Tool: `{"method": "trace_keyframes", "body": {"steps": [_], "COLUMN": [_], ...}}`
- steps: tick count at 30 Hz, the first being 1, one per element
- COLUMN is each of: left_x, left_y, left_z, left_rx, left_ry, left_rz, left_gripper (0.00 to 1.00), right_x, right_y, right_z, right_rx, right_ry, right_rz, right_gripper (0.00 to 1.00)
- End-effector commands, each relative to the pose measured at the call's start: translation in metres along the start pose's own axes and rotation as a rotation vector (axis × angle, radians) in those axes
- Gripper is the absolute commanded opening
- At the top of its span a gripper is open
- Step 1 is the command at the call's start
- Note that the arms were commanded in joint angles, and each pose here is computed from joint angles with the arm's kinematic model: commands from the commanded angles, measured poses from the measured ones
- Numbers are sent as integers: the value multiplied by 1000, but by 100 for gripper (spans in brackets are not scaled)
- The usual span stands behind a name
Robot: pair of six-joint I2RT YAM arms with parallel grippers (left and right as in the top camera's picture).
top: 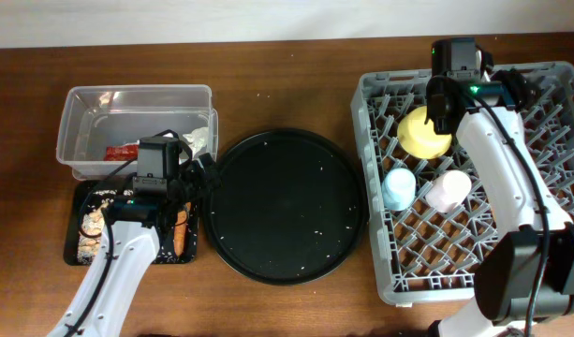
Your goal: Sort waste into correct bins and load items into the dishwasher rack
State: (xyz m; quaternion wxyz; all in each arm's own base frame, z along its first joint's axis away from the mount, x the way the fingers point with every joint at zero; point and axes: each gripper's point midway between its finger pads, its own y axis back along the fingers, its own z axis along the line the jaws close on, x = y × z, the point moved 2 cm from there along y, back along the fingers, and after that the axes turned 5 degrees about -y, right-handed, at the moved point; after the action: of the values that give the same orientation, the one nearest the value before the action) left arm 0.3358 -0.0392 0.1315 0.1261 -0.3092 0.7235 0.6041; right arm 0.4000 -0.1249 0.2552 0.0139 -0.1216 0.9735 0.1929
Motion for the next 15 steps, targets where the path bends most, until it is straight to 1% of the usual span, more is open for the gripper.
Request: {"method": "trace_keyframes", "body": {"steps": [1, 3, 5, 7, 8, 9, 10, 11, 12, 13, 14, 15], "left_x": [1, 1, 0, 0, 0, 0, 1, 0, 1, 1, 1, 1], "left_y": [2, 2, 2, 2, 2, 2, 2, 2, 2, 2, 2, 2], "left_z": [-3, -3, -3, -3, -3, -3, -3, -3, -3, -3, -3, -3], "left_rx": [15, 15, 16, 16, 16, 16, 15, 16, 16, 16, 14, 14], "left_ry": [6, 6, 6, 6, 6, 6, 6, 6, 6, 6, 6, 5], "left_rz": [-2, -2, -2, -2, -2, -2, -2, -2, -2, -1, 1, 2], "left_gripper": [99, 99, 99, 99, 99, 99, 99, 99, 99, 99, 99, 99], "right_x": [0, 0, 0, -3, -6, -15, -26, -36, -47, -54, -57, -58], "right_y": [3, 3, 3, 3, 4, 8, 18, 33, 53, 72, 82, 86], "right_z": [-4, -4, -3, 8, 18, 34, 56, 79, 99, 111, 116, 118], "right_rx": [5, 4, -5, -73, -140, -257, -423, -610, -799, -948, -1017, -1048], "right_ry": [-24, -25, -62, -108, -158, -235, -275, -271, -266, -262, -259, -256], "right_rz": [-6, -6, -10, -32, -52, -90, -140, -198, -263, -318, -342, -351], "right_gripper": [75, 76, 79, 82, 84, 87, 89, 98, 98, 98, 98, 98]}}
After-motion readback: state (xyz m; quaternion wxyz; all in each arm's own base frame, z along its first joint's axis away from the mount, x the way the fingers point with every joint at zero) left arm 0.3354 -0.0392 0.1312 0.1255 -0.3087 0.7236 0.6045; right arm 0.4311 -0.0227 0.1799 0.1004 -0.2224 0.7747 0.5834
